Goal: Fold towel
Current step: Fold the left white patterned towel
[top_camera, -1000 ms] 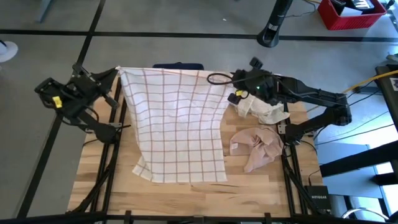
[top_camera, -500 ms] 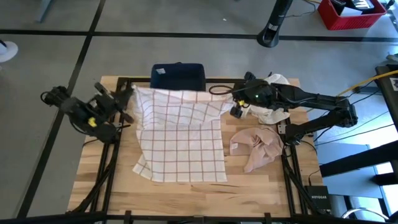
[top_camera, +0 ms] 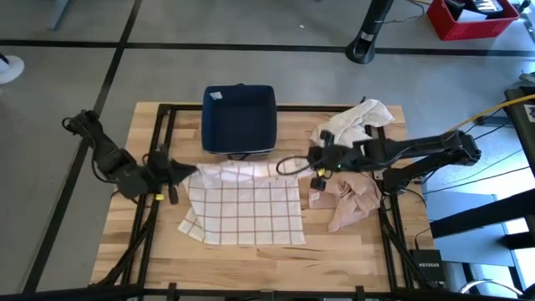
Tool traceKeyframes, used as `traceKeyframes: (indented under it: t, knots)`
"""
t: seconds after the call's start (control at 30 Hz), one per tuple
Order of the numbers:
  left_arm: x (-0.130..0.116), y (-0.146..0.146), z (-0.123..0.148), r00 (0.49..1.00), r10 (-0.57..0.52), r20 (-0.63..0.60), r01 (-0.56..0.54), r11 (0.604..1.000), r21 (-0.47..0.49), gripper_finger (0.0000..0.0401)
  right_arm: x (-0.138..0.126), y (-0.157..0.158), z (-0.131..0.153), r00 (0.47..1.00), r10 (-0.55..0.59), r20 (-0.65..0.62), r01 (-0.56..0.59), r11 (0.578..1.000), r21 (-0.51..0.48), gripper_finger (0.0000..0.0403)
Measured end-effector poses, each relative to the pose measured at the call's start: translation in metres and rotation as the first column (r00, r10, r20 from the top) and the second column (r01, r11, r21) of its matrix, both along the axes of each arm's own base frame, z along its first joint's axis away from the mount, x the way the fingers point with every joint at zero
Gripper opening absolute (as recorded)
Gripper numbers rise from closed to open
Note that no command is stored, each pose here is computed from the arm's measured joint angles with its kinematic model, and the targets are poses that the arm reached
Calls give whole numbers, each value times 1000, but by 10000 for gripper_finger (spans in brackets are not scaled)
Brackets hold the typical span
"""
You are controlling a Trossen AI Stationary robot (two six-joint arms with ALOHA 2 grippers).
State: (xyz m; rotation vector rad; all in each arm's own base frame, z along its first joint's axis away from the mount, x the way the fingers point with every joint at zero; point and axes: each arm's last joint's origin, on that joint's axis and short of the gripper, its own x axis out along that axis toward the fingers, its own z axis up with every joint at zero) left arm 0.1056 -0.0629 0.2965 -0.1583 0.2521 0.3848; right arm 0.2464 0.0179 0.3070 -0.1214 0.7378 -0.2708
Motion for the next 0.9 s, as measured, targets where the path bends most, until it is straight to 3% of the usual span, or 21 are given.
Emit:
traceKeyframes:
  t: [0.07, 0.17, 0.4, 0.53, 0.7, 0.9]
  knots:
    - [-1, -1, -11, 998, 10, -61, -17, 994, -106, 1, 0, 4, -18, 1000, -3, -1, 3, 1000, 21, 5]
    - [-2, -1, -24, 988, 67, -139, -93, 977, -190, 1, 0, 10, -44, 999, -1, 35, -1, 999, 49, 5]
    - [-3, 6, -47, 907, 245, -342, -327, 922, -208, 1, -1, 11, -86, 983, 0, 181, -19, 995, 101, 5]
    - [4, 7, -56, 851, 299, -432, -396, 905, -156, 1, -4, 10, -96, 970, -5, 242, -14, 997, 78, 5]
    - [16, 13, -64, 787, 387, -480, -452, 892, -21, 1, 2, 10, -103, 956, -12, 293, -5, 998, 56, 5]
    - [30, 28, -68, 722, 538, -435, -500, 841, 210, 1, 21, 3, -118, 956, 19, 291, 17, 993, -120, 5]
